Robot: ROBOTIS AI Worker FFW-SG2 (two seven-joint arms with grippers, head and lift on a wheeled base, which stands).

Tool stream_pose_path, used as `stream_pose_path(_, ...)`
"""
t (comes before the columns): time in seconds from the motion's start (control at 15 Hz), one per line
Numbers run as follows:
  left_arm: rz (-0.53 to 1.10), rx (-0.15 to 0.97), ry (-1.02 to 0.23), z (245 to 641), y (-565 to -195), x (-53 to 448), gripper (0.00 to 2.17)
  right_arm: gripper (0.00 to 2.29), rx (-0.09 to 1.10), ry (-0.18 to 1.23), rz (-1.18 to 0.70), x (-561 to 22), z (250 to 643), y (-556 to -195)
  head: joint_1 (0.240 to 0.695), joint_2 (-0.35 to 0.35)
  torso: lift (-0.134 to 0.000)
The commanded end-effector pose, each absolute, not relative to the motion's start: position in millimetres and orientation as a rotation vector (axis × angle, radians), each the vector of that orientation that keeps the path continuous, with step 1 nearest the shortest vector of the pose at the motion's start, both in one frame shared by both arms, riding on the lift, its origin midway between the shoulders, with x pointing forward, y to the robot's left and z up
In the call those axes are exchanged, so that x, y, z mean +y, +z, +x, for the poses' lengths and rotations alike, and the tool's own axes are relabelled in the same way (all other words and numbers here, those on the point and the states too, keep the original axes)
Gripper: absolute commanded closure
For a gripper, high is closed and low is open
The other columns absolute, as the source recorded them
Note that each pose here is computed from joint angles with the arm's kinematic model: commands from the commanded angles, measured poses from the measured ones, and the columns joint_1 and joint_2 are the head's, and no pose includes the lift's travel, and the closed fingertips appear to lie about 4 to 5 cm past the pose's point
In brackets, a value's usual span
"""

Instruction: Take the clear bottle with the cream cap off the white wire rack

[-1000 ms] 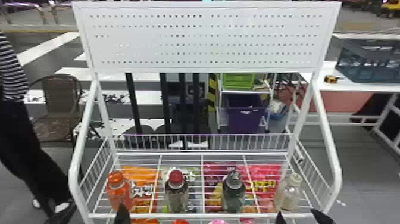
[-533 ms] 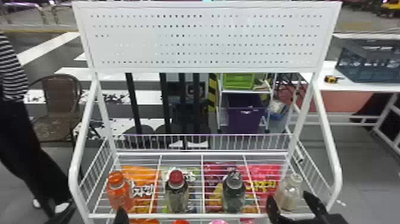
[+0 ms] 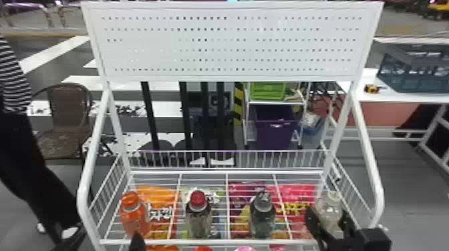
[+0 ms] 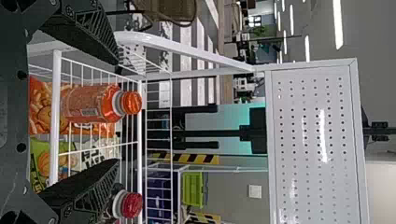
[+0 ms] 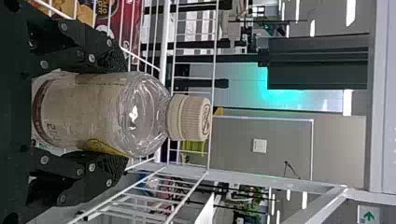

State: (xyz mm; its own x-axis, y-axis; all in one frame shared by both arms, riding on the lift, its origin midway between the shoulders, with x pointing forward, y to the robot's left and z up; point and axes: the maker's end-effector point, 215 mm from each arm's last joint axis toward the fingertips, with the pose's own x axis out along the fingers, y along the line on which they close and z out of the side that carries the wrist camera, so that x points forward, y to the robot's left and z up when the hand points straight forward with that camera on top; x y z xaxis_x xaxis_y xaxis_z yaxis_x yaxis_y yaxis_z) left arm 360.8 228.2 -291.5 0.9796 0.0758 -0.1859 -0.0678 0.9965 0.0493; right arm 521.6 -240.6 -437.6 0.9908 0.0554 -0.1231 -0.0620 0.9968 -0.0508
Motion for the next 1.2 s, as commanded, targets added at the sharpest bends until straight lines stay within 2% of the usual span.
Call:
stream_pose_path(0.0,0.04,0.181,0.068,361.8,-287.8,226.3,0.14,1.6,0.123,0.053,-0.046,-244.0,505.3,-420.2,0.499,0.0,0.0)
stream_pose_path(0.33,0.041,0.174,0.074,359.6,-284.7,229.0,0.14,1.59,0.078,0.064,-0.072,-244.6,443.6,-348.1,0.499,0.0,0.0)
stream_pose_path(0.47,0.038,0.168,0.074,358.8,-283.6,229.0,0.14,1.59,0.136,0.072,-0.082,-243.3,412.3,-347.5,0.499,0.0,0.0)
stream_pose_path(0.73,0.031,0.158,0.069,358.4,-277.6,226.4,0.14,1.59,0.13,0.082,-0.081,-239.3,362.0,-327.4,0.499,0.0,0.0)
stream_pose_path(1.13,0.029,0.156,0.067,355.8,-276.3,224.7,0.14,1.59,0.123,0.075,-0.073,-245.6,345.3,-315.1,0.499,0.0,0.0)
